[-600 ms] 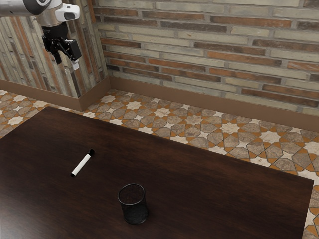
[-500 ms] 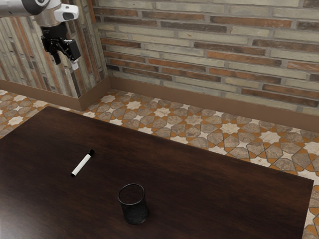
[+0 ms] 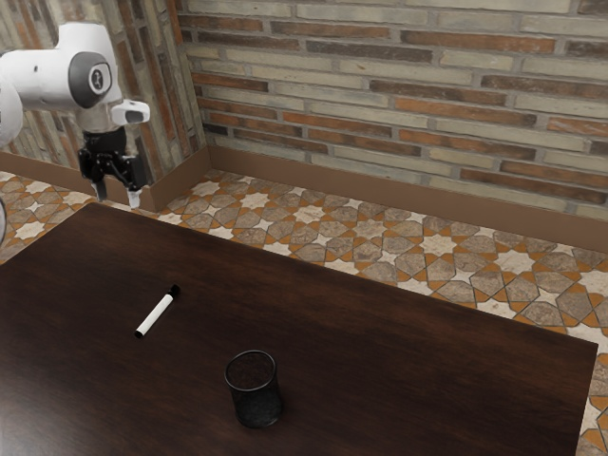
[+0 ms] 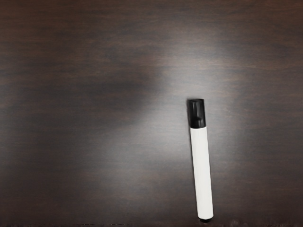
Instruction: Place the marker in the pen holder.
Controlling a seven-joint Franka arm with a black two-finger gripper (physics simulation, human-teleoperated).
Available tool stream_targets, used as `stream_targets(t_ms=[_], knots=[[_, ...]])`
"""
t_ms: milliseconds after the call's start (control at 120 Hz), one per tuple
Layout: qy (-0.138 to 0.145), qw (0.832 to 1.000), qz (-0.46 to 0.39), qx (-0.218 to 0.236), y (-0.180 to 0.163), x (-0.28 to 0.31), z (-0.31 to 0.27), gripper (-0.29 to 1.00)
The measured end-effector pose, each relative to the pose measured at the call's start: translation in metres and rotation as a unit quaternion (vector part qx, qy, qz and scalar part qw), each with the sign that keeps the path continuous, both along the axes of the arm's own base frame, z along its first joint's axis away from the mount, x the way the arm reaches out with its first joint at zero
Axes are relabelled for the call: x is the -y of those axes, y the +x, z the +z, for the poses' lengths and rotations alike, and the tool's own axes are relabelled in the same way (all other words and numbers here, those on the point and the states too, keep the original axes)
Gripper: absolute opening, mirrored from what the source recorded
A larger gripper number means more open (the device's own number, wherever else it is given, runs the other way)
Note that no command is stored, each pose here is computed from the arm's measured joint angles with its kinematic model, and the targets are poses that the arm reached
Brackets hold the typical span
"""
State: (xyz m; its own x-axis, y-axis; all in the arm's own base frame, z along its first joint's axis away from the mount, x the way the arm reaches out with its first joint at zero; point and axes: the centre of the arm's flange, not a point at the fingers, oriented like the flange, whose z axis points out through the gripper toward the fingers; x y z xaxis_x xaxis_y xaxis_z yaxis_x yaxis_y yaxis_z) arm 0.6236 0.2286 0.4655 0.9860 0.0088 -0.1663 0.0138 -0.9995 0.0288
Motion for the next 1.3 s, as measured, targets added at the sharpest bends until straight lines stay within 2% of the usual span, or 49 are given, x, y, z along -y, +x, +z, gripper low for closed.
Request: stream_targets(t_ms=[158, 308, 408, 617, 842, 1300], knots=[[-0.013, 1.000, 0.008, -0.025, -0.032, 0.001, -0.088, 0.68], [0.000, 1.000, -0.009, -0.002, -0.038, 0.024, -0.143, 0.68], [0.010, 0.999, -0.034, 0.024, -0.024, 0.052, -0.149, 0.68], [0.026, 0.997, -0.036, 0.067, -0.010, 0.054, -0.165, 0.68], [0.024, 0.997, -0.027, 0.064, -0.021, 0.055, -0.203, 0.68], [0.027, 0.997, -0.030, 0.061, -0.017, 0.067, -0.226, 0.68]])
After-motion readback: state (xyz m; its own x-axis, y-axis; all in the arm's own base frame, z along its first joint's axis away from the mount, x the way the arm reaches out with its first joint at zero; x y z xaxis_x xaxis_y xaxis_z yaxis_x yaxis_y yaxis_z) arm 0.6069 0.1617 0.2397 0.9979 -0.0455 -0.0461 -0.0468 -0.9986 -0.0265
